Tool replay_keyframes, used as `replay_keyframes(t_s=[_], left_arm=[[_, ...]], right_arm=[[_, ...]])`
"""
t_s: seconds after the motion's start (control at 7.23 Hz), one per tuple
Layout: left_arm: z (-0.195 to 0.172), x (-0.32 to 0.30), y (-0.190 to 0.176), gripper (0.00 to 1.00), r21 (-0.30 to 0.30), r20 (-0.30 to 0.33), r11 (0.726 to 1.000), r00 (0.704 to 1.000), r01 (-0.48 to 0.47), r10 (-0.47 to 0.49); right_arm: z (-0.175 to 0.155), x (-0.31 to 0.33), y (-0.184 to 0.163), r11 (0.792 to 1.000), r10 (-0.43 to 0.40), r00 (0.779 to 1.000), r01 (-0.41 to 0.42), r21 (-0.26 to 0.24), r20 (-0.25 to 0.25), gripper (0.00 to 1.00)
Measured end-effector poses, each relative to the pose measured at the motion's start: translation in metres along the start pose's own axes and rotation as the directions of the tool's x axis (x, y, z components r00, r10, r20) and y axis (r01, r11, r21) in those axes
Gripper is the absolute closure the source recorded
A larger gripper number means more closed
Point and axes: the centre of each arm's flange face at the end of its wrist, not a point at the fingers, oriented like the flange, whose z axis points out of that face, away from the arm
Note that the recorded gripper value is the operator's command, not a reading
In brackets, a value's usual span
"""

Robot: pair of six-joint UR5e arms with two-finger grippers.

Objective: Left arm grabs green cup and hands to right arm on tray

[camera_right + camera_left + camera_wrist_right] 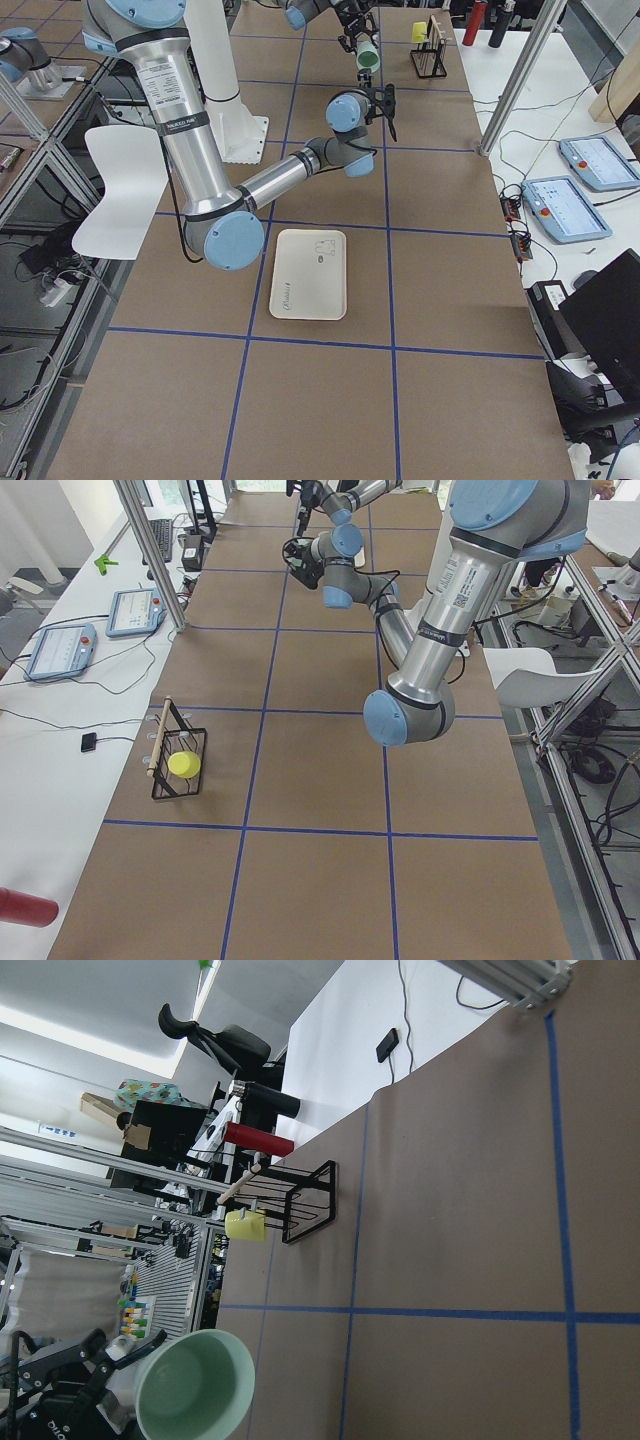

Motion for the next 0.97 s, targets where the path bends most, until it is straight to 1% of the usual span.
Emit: replay_keyframes(t_s=[0.28, 0.42, 0.69, 0.97], left_arm=[[0.005, -0.006, 0.02, 0.9, -0.04, 0.03, 0.993, 0.994, 0.107, -0.106], [0.008, -0.007, 0.026, 0.9, -0.05, 0.039, 0.99, 0.99, 0.135, -0.134], [0.009, -0.005, 0.032, 0.9, -0.058, 0.04, 0.984, 0.985, 0.171, -0.168], [0.009, -0.003, 0.031, 0.9, -0.054, 0.035, 0.982, 0.983, 0.182, -0.18]], right_arm=[[0.013, -0.011, 0.008, 1.0, -0.017, 0.999, 0.018, -0.016, 0.039, 0.04], [0.02, -0.015, 0.012, 0.999, -0.034, 0.998, 0.035, -0.024, 0.05, 0.04], [0.032, -0.014, 0.027, 0.996, -0.072, 0.995, 0.075, -0.048, 0.061, 0.04], [0.036, -0.014, 0.033, 0.993, -0.092, 0.994, 0.096, -0.062, 0.065, 0.05]])
